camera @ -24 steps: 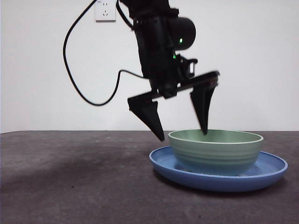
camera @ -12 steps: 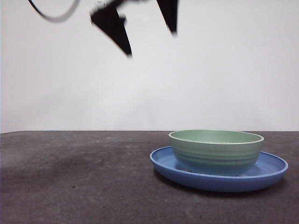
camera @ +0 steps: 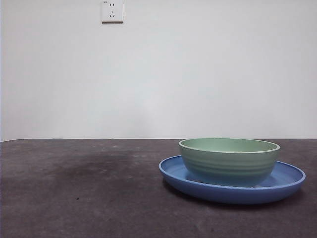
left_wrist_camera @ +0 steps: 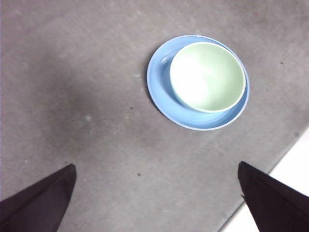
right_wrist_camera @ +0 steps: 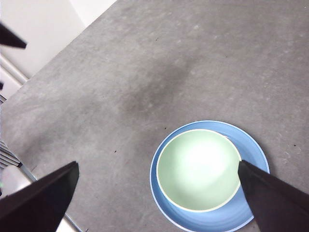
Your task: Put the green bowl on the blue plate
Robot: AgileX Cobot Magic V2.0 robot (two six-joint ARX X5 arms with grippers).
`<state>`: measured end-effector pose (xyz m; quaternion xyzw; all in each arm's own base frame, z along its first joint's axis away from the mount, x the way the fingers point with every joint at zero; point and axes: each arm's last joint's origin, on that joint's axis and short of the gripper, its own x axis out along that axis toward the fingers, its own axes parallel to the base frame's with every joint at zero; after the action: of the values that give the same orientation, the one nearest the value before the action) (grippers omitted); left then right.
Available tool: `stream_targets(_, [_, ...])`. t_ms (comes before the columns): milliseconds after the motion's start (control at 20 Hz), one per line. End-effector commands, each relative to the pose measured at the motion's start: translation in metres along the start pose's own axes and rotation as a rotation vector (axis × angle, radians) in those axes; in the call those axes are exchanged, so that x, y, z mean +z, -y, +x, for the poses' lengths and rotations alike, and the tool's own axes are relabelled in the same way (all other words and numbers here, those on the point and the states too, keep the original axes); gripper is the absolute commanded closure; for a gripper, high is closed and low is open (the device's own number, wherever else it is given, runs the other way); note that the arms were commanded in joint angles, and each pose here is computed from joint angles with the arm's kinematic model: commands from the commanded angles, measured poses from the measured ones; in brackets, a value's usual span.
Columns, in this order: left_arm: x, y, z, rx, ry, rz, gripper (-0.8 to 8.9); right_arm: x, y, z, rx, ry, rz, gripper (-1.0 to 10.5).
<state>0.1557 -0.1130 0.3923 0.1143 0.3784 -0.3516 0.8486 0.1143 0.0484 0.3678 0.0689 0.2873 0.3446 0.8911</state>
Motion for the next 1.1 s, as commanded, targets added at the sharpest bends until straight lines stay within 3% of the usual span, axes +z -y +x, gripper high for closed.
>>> stream_targets(50, [-0.029, 0.002, -0.002, 0.005, 0.06, 0.039, 0.79, 0.004, -0.002, -0.001, 0.007, 0.014, -0.015, 3.6])
stream_targets(250, [-0.072, 0.003, 0.007, 0.01, 0.175, 0.017, 0.8, 0.004, -0.002, -0.001, 0.007, 0.014, -0.016, 3.6])
stream_targets(550, [-0.078, 0.003, 0.008, 0.008, 0.178, -0.002, 0.95, 0.004, -0.002, -0.001, 0.006, 0.014, -0.008, 3.6])
stream_targets(700, [-0.078, 0.003, 0.008, 0.008, 0.179, -0.001, 0.95, 0.003, 0.005, 0.007, -0.073, -0.034, 0.111, 3.6])
stream_targets(850, [-0.077, 0.003, 0.008, 0.006, 0.18, -0.007, 0.95, -0.002, 0.033, 0.037, -0.254, -0.242, 0.182, 3.7])
stream_targets(950, [-0.078, 0.003, 0.007, 0.005, 0.184, -0.017, 0.95, -0.003, 0.054, 0.062, -0.285, -0.364, 0.226, 3.7])
stream_targets(1100, [-0.079, 0.004, 0.005, 0.005, 0.192, -0.017, 0.95, -0.004, 0.089, 0.099, -0.317, -0.444, 0.297, 3.7])
